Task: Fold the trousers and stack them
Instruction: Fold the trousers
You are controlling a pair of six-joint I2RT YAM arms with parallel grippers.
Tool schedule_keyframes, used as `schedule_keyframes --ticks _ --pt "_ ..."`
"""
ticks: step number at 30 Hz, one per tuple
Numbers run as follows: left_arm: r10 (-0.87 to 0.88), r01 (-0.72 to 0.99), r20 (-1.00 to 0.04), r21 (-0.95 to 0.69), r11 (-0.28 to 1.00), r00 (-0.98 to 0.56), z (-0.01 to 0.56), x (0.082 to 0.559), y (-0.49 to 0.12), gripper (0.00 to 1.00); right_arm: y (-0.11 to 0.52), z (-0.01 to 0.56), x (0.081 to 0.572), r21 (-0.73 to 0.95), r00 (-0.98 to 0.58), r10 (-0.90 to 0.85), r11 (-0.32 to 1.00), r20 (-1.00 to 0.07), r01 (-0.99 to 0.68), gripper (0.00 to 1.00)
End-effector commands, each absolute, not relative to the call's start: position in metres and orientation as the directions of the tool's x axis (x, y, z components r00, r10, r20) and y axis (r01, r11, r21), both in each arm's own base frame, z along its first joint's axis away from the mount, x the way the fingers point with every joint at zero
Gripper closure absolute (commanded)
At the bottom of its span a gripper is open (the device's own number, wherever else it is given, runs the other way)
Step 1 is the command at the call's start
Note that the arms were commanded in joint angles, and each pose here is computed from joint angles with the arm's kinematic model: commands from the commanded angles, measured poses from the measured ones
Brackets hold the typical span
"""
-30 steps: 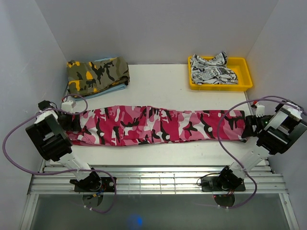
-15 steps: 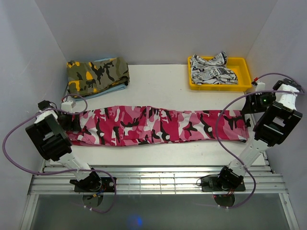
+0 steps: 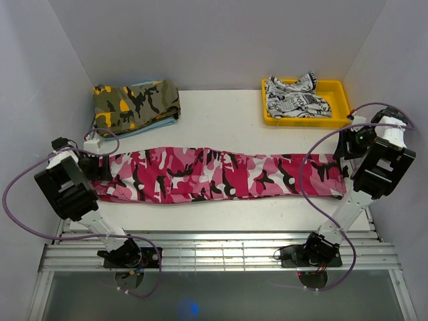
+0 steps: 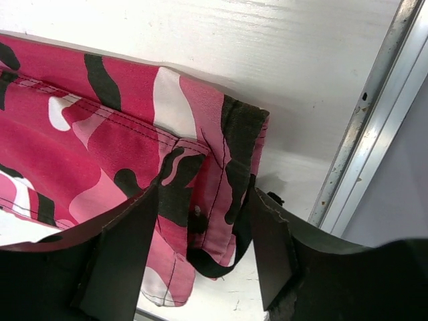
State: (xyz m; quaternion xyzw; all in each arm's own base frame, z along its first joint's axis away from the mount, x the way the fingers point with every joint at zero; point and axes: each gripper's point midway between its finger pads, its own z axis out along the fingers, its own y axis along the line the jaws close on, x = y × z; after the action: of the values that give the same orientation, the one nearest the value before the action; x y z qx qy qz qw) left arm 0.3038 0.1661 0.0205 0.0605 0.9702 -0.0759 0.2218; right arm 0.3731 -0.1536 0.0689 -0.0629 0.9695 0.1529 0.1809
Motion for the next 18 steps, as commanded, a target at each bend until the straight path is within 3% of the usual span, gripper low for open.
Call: schedule_keyframes --ticks 1,8,18 --pt "0.033 0.088 -0.276 -0.190 0.978 -0.961 -0.032 0.273 0.160 0.15 -0.144 0.084 0.370 0.312 -0.925 -0.018 0.939 -0.380 -0.146 0.38" --pt "-0.002 0.060 -0.270 -0.222 0.973 -0.963 -0.031 0.275 0.157 0.15 -0.129 0.067 0.373 0.384 -0.938 0.008 0.914 -0.348 -0.135 0.42" --pt "-0.001 0.062 -0.279 -0.215 0.975 -0.960 -0.027 0.275 0.156 0.15 -0.108 0.058 0.364 0.480 -0.960 0.048 0.872 -0.276 -0.094 0.67"
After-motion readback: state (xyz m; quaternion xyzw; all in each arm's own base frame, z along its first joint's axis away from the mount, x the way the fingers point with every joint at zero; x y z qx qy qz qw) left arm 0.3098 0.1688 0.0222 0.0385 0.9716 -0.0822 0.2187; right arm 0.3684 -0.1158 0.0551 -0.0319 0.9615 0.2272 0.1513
